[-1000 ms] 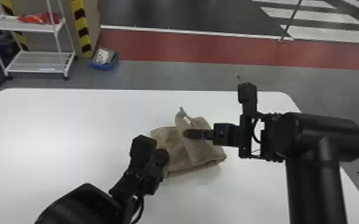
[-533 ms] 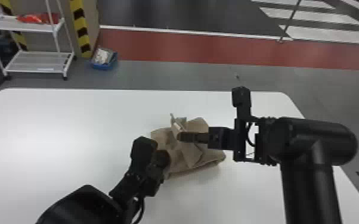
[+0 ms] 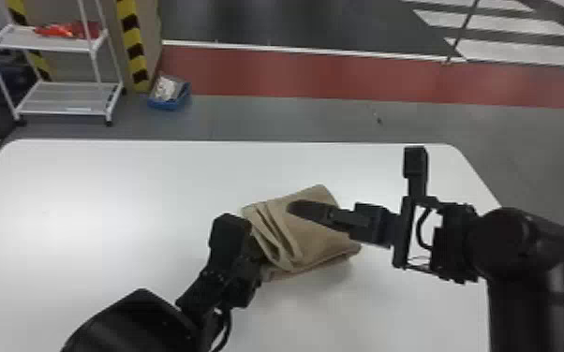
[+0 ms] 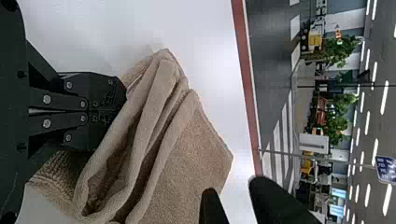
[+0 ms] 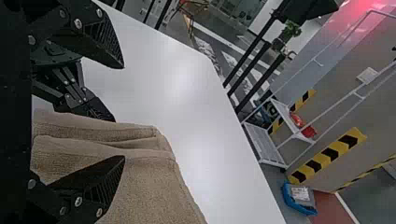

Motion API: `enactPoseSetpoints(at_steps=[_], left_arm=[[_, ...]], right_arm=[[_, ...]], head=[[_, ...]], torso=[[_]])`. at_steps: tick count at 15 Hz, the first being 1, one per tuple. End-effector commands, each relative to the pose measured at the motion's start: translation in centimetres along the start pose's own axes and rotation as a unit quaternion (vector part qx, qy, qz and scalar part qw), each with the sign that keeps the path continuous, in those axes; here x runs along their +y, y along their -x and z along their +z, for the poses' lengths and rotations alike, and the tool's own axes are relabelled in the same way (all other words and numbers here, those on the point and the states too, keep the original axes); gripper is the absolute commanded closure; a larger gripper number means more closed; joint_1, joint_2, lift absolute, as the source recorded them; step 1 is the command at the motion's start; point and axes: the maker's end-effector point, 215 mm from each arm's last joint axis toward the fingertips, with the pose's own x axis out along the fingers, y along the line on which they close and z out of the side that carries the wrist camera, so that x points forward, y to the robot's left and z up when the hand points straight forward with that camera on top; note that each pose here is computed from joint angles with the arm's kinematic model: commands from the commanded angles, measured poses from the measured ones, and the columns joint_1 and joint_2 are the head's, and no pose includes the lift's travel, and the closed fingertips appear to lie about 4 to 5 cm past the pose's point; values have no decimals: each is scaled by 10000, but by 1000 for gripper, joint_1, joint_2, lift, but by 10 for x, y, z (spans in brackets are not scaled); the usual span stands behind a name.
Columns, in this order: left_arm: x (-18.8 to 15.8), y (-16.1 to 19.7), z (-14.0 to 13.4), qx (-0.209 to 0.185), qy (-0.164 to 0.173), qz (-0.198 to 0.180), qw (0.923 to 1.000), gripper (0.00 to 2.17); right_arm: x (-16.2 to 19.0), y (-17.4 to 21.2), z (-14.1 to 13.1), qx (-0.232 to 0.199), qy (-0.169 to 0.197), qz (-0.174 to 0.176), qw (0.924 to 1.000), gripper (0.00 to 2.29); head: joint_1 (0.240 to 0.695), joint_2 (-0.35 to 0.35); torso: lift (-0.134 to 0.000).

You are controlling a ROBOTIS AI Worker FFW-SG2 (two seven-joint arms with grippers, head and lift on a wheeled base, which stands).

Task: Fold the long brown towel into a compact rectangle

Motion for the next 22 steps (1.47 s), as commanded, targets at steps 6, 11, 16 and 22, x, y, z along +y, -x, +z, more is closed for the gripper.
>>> enactPoseSetpoints(at_steps=[6,11,16,22], left_arm=[[15,14,16,-182,129,116,9997,1889],[21,15,13,-167,128,159,9997,1889],[35,20,13,-142,82,217,9996,1889],[58,39,28,-332,110,311,9989,1889]], right_arm=[[-45,115,-1,-1148,-51,-56,9934,1123],[-78,134,-32,-942,232,-199,9951,2135],[-101,97,-50,-621,297,-418,9968,2135],[-131,55,-18,-590,452,-763,9943,2135]], head=[[695,-208],[695,-282],[695,-283],[695,-227]], torso=[[-125],[-125],[-125],[-125]])
